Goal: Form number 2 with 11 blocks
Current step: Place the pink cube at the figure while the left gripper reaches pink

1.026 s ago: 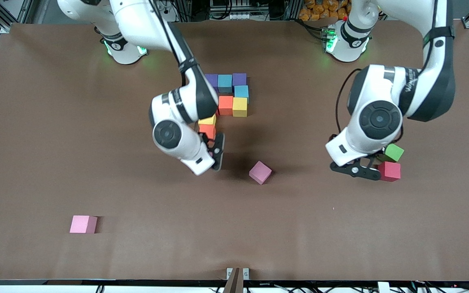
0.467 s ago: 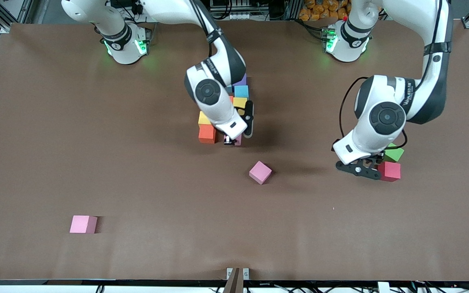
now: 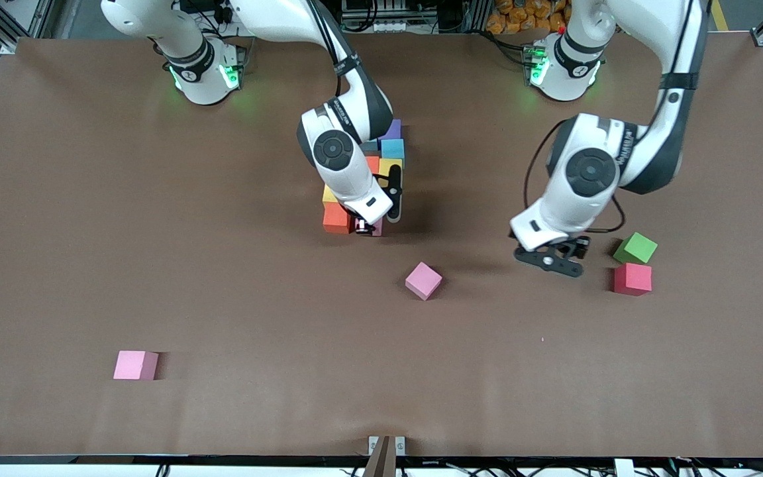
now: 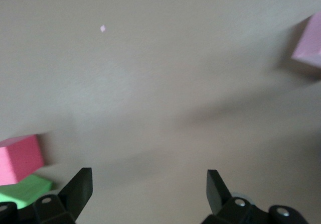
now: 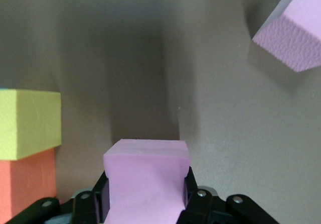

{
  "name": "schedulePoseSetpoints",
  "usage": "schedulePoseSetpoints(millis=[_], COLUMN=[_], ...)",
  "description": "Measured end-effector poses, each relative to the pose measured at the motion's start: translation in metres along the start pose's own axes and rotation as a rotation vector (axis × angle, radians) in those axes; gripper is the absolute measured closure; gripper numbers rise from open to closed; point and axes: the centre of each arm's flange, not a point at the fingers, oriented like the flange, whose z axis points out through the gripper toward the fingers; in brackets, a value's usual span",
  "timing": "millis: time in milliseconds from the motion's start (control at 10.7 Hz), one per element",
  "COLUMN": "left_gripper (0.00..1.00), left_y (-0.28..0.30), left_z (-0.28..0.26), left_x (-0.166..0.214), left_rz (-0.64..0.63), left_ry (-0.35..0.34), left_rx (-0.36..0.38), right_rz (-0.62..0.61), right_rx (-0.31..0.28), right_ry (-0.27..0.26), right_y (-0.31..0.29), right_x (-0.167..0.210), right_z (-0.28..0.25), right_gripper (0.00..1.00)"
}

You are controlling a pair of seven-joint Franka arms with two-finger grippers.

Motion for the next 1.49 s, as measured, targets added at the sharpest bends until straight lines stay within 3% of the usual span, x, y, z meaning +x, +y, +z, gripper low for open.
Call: schedulePoseSetpoints(millis=[373, 653, 1493], left_gripper=[0.0, 0.0, 0.0], left_y=[0.055, 0.092, 0.127], left_z=[-0.022, -0.008, -0.002], left_x=[0.038, 0.065, 0.075], left_rz=[-0.05, -0.1, -0.092], left_ry=[0.099, 0.142, 0.243], left_rx=[-0.025, -0.046, -0.124], right_rz=[-0.011, -0.007, -0.001], right_rx=[0.006, -0.009, -0.019], right_ry=[-0.009, -0.011, -0.012], right_y=[-0.002, -0.003, -0.006], right_x=[-0.006, -0.017, -0.028], right_z=[0.005, 0.01, 0.013], right_gripper=[0.41, 0.41, 0.41])
